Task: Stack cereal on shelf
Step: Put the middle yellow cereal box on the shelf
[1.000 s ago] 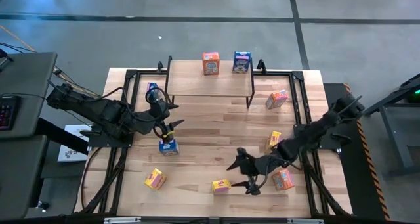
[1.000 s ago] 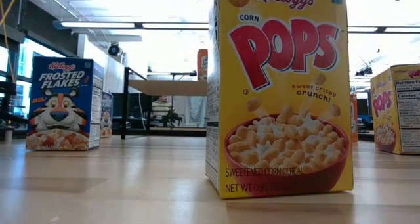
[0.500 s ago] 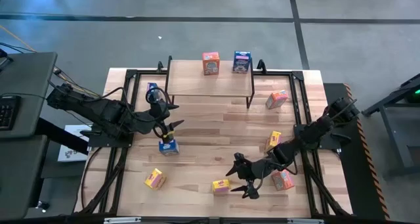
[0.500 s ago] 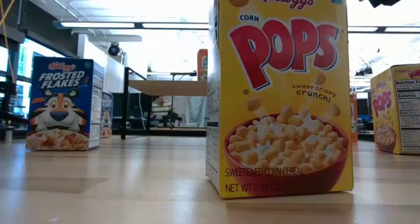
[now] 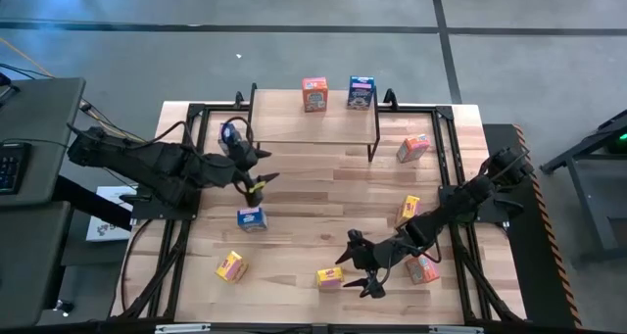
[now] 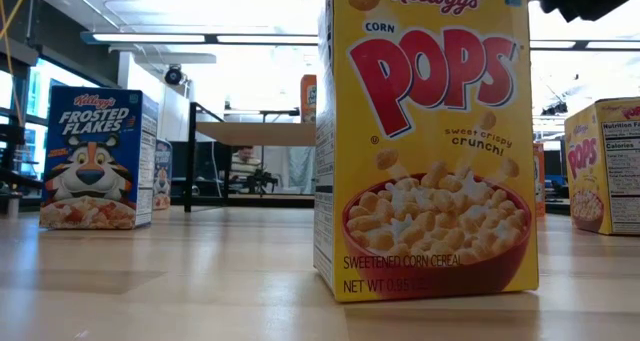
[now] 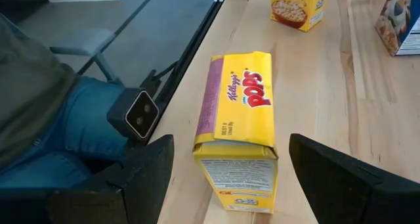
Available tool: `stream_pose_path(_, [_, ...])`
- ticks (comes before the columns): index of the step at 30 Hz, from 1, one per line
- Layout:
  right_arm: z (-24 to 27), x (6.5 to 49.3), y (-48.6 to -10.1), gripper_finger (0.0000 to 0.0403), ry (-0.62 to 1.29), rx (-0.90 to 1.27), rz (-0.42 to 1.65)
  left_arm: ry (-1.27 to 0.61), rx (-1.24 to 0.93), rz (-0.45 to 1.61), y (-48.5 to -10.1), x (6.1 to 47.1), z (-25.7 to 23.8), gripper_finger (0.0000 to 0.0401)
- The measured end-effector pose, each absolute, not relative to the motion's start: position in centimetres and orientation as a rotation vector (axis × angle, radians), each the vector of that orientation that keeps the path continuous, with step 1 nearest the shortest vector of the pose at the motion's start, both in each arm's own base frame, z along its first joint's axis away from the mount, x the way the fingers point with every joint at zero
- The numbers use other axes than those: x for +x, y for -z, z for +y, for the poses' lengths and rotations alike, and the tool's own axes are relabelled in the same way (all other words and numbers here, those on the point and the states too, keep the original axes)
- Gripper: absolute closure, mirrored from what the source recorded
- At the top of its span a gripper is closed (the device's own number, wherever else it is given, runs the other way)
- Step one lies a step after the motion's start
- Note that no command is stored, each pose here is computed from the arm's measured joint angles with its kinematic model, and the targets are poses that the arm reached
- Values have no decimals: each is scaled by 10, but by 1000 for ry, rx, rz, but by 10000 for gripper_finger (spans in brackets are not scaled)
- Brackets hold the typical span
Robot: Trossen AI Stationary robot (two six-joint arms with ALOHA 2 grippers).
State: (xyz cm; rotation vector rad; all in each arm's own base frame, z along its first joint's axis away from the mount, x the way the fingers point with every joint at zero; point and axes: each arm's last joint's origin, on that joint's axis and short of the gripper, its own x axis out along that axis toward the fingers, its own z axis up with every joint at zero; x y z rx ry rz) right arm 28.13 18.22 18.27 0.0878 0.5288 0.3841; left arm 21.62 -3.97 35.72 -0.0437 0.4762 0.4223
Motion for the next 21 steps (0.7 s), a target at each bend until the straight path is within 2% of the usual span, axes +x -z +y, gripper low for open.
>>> stream_pose_path(21, [185,289,-167,108,-332,44,503,-413,-32,423,-363,220,-39,135])
